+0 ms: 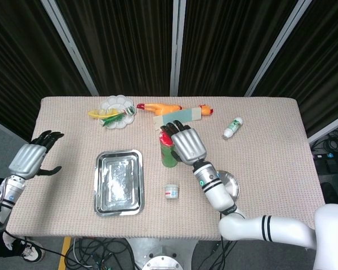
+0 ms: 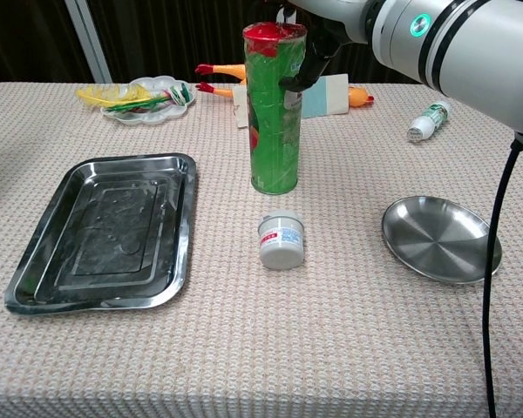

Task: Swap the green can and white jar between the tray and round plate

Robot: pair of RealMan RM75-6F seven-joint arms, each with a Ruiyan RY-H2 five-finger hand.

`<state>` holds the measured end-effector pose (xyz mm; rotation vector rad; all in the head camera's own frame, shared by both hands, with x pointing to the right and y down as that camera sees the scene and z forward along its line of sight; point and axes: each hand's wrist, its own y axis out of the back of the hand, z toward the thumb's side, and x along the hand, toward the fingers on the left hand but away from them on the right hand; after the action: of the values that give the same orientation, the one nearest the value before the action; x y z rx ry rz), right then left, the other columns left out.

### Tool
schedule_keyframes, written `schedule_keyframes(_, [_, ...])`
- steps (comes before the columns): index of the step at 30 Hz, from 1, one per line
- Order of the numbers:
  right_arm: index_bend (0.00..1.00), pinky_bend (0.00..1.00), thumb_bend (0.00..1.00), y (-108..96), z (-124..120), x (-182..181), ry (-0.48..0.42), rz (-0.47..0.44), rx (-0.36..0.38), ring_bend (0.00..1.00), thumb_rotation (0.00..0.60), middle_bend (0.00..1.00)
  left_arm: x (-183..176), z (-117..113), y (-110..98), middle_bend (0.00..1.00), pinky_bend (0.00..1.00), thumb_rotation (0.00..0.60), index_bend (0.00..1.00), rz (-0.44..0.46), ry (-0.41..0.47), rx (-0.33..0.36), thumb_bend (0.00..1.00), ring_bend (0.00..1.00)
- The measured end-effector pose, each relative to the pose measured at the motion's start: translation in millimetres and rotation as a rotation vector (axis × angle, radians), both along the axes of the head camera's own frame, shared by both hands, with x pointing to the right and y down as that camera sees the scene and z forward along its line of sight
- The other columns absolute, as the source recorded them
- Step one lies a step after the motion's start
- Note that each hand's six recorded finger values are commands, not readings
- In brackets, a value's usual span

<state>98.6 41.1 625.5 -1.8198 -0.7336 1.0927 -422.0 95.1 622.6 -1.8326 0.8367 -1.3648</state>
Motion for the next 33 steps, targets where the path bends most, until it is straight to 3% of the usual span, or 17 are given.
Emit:
schedule_keyframes(6, [0.48, 0.6, 0.35, -1, -10, -1, -0.027, 0.0, 0.041, 0.39, 0.6, 0.42, 1, 1, 1, 0.07, 0.23, 0.6, 0.09, 0.012, -0.005, -0.007, 0.18, 0.0])
schedule_keyframes(16, [0.48, 0.6, 0.35, 1, -60, 17, -0.095, 0.003, 0.14, 0.39, 0.6, 0.43, 8, 3, 1, 0.07, 0.23, 0.6, 0.09, 0.03, -0.004, -0.01, 0.18, 0.0])
schedule_keyframes(23, [0.49, 0.6, 0.35, 16, -97, 70, -0.065, 0.039, 0.194, 0.39, 0.6, 0.43, 19, 11, 3, 0.07, 0.23, 0.6, 0.09, 0.052, 0.005, -0.028, 0.18, 0.0])
schedule_keyframes(33, [0.49, 0.6, 0.35, 57, -110, 142, 0.01, 0.1, 0.125, 0.39, 0.6, 0.44, 31, 21, 8, 0.07, 0.23, 0.6, 0.09, 0.081, 0.012, -0.046, 0.18, 0.0])
